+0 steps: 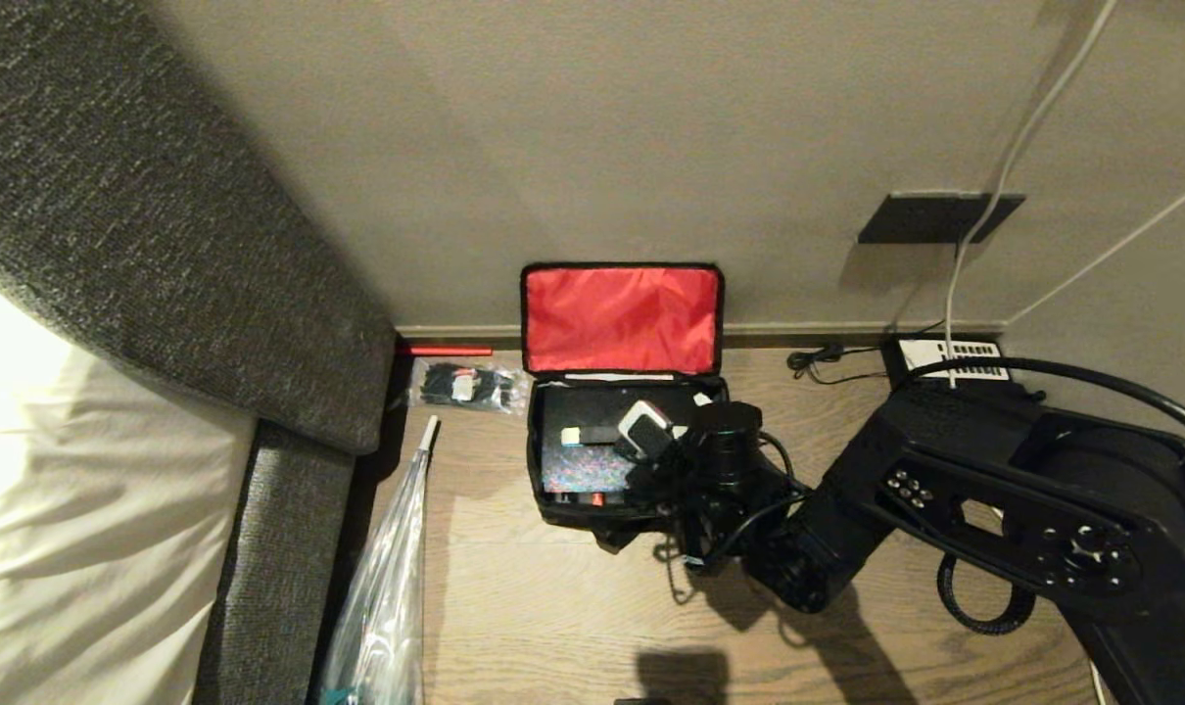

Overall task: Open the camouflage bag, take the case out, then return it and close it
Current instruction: Grip the handle

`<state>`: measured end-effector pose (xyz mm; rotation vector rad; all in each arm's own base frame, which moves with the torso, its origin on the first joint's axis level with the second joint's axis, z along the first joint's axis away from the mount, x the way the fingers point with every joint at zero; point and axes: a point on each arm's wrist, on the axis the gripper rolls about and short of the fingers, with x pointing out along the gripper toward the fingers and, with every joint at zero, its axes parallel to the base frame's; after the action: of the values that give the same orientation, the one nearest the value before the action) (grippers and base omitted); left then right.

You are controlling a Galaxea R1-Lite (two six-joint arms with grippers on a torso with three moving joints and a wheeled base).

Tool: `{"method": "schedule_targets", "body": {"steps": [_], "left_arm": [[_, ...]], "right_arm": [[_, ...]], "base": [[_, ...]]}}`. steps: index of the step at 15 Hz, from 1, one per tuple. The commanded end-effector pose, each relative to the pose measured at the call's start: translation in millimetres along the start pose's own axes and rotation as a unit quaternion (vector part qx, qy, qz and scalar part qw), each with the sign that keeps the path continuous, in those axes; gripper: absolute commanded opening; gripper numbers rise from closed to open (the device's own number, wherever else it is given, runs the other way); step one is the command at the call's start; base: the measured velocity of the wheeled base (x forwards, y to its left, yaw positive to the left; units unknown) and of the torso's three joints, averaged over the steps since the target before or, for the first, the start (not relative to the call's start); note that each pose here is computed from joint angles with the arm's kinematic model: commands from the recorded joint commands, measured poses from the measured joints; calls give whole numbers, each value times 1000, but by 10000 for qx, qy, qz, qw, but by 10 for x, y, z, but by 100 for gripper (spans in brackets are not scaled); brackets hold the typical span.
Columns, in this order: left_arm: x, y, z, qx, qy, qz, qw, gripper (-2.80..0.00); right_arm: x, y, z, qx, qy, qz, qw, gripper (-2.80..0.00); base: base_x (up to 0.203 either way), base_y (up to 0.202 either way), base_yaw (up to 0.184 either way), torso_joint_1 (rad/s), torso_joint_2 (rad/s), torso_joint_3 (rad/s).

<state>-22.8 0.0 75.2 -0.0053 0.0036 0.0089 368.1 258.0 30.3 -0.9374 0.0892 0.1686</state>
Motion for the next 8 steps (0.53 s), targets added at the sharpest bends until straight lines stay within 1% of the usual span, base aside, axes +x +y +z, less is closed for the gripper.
{"method": "schedule_targets", "body": {"steps": [1,2,4,6,8], "left_arm": [[0,0,-5,-4,-3,1,10000,-280],[0,0,-5,-4,-3,7,10000,-280],[1,0,-9,-4,5,1,10000,-280],[0,0,-5,-4,2,1,10000,-280],[0,0,-5,-4,-1,2,10000,-280]], "right_arm": [[43,12,28,-1652,-56,-606,9844,0],[75,86,5,-1826,74,-729,9805,0],[117,279,-35,-2107,334,-720,9743,0],[203,361,-23,-2178,448,-802,9717,0],[260,442,8,-2098,607,-904,9717,0]], "base": [[0,0,0,0,0,0],[0,0,0,0,0,0],[0,0,0,0,0,0],[0,0,0,0,0,0],[0,0,0,0,0,0]]}}
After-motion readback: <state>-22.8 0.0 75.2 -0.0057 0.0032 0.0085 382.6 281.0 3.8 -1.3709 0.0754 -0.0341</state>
